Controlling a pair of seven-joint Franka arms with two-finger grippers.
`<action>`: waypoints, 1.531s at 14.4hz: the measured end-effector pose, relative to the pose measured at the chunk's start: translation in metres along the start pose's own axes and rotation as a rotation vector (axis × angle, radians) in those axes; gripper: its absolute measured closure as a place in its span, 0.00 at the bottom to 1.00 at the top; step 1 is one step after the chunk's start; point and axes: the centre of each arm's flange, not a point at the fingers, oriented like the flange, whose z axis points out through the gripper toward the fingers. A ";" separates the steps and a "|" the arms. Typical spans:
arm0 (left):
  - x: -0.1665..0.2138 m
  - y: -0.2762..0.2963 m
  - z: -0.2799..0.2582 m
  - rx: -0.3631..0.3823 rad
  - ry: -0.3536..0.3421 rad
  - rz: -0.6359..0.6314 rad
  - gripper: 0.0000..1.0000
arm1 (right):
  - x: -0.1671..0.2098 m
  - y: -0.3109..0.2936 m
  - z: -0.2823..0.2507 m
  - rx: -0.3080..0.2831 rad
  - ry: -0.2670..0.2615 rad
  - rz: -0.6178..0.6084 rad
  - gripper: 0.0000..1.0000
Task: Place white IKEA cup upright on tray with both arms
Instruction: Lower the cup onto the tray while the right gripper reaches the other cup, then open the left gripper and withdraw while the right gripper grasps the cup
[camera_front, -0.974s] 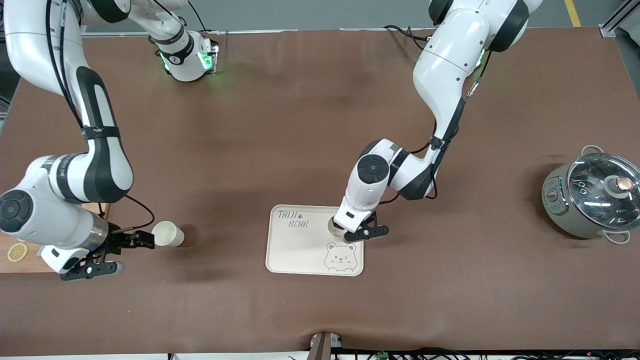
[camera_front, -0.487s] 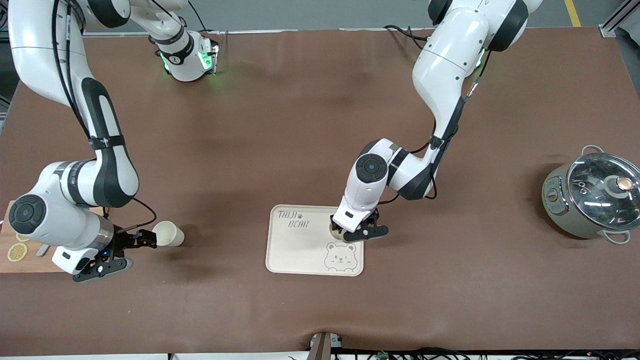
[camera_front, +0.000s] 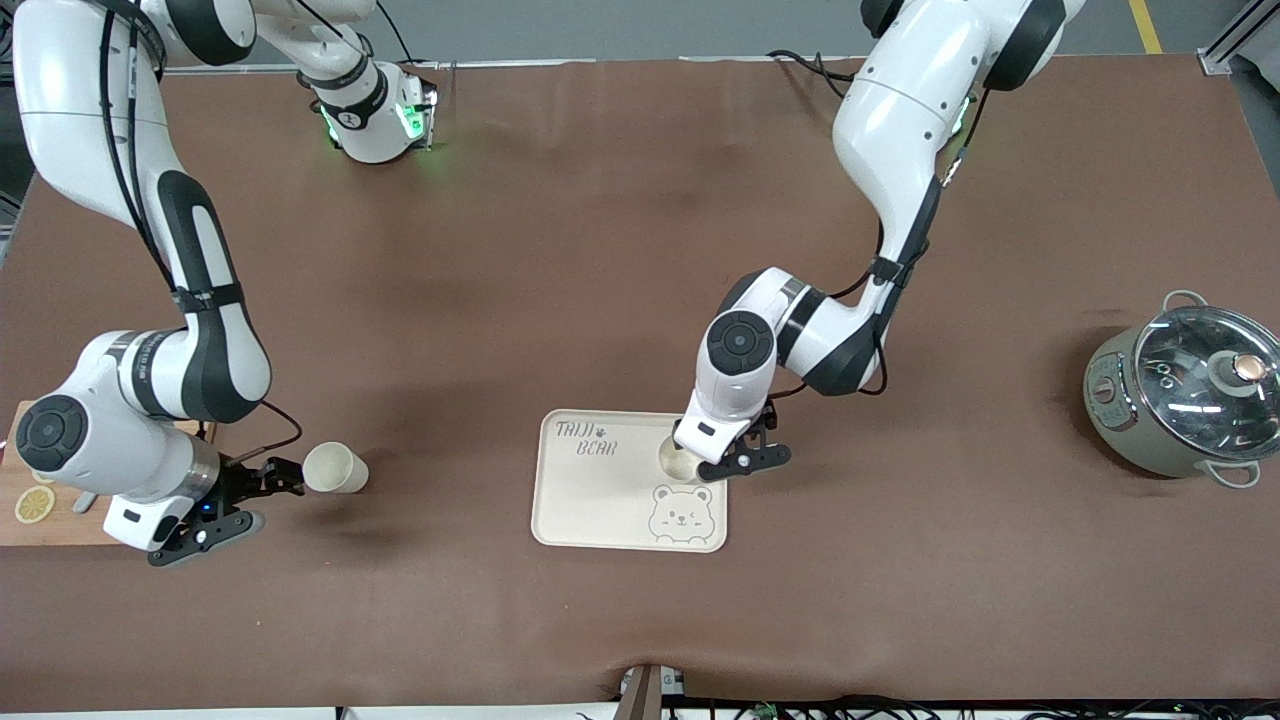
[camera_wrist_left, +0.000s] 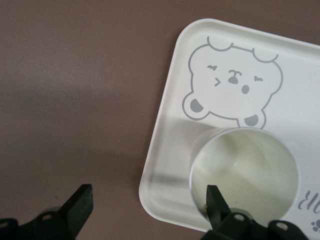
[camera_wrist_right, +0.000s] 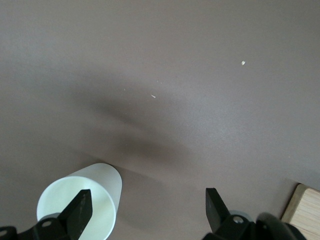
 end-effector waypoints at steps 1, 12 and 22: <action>-0.001 0.000 -0.007 0.007 -0.005 0.001 0.00 | 0.000 -0.001 0.003 0.002 -0.003 -0.005 0.00; 0.018 -0.037 -0.113 0.060 -0.038 0.034 0.00 | -0.011 -0.013 0.037 0.019 -0.030 -0.090 0.00; 0.101 -0.218 -0.209 0.095 -0.134 0.170 0.00 | -0.016 -0.024 0.056 0.010 -0.013 -0.110 0.00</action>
